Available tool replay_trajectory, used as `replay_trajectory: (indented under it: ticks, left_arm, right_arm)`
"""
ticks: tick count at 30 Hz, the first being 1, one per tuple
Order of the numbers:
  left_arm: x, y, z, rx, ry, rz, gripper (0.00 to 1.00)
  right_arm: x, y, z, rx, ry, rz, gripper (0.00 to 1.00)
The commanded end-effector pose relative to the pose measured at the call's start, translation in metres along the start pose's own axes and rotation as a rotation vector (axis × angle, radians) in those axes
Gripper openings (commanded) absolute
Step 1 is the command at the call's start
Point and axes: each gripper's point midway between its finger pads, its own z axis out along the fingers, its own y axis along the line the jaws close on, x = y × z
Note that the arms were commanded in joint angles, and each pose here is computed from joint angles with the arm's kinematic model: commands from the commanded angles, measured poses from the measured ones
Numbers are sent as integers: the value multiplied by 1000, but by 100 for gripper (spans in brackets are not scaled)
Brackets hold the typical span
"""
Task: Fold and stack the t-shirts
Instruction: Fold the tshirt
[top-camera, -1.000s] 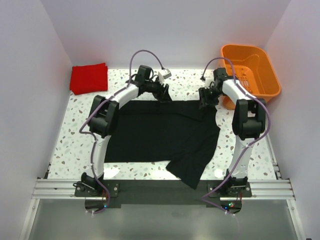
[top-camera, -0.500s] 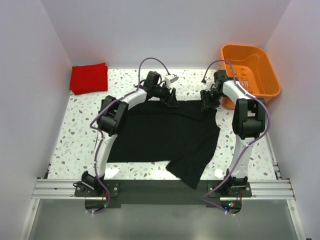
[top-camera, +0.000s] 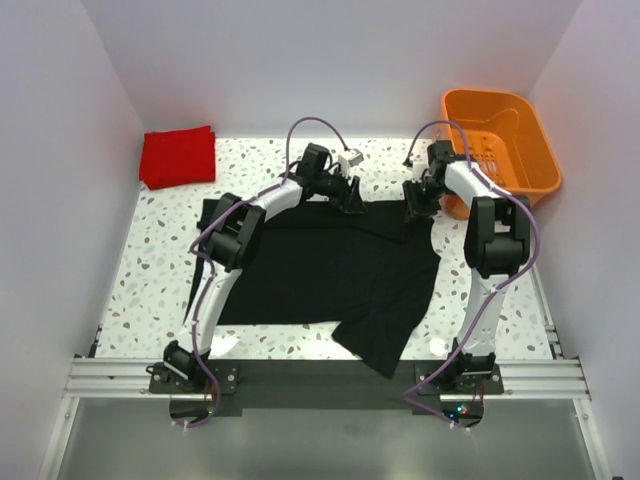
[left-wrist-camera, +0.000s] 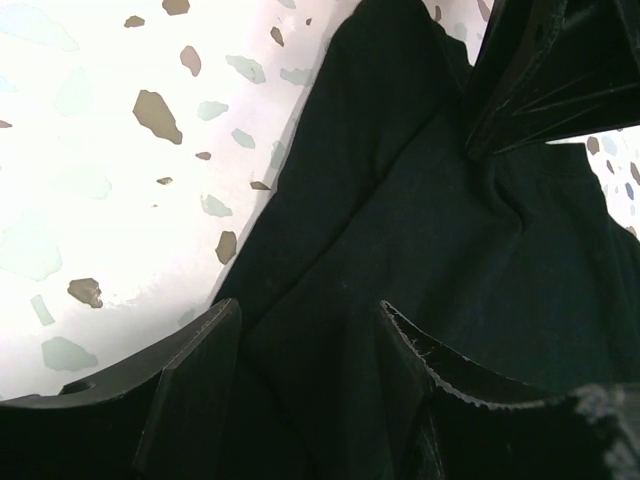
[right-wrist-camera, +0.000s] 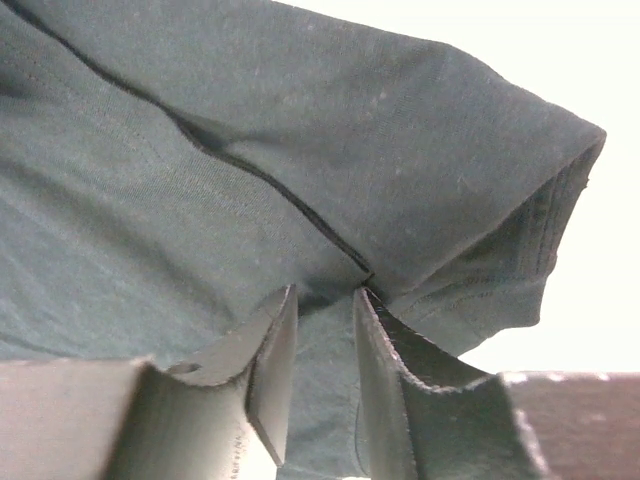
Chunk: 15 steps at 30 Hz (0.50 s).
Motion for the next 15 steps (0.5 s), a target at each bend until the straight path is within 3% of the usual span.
replay_trajectory:
  ticks: [1,5,9,10,15]
  left_arm:
    - [-18,0,6,8,-41,33,60]
    - [-22,-1,6,9,-55,39,48]
    - [-33,-7,2,22,-82,56,27]
    - [-40,-8,1,28,-106,78,16]
    - [-57,-27,-14,53,-154,133,0]
  right_arm:
    - [-12,1,1,-20,-21,14,32]
    - [-19,3,0,-37,-35,10,19]
    - [-21,7,-10,-43,-53,-19,0]
    - [-23,10,-13,-54,-63,-26,0]
    - [-28,22,-30,-96,-125,-59,0]
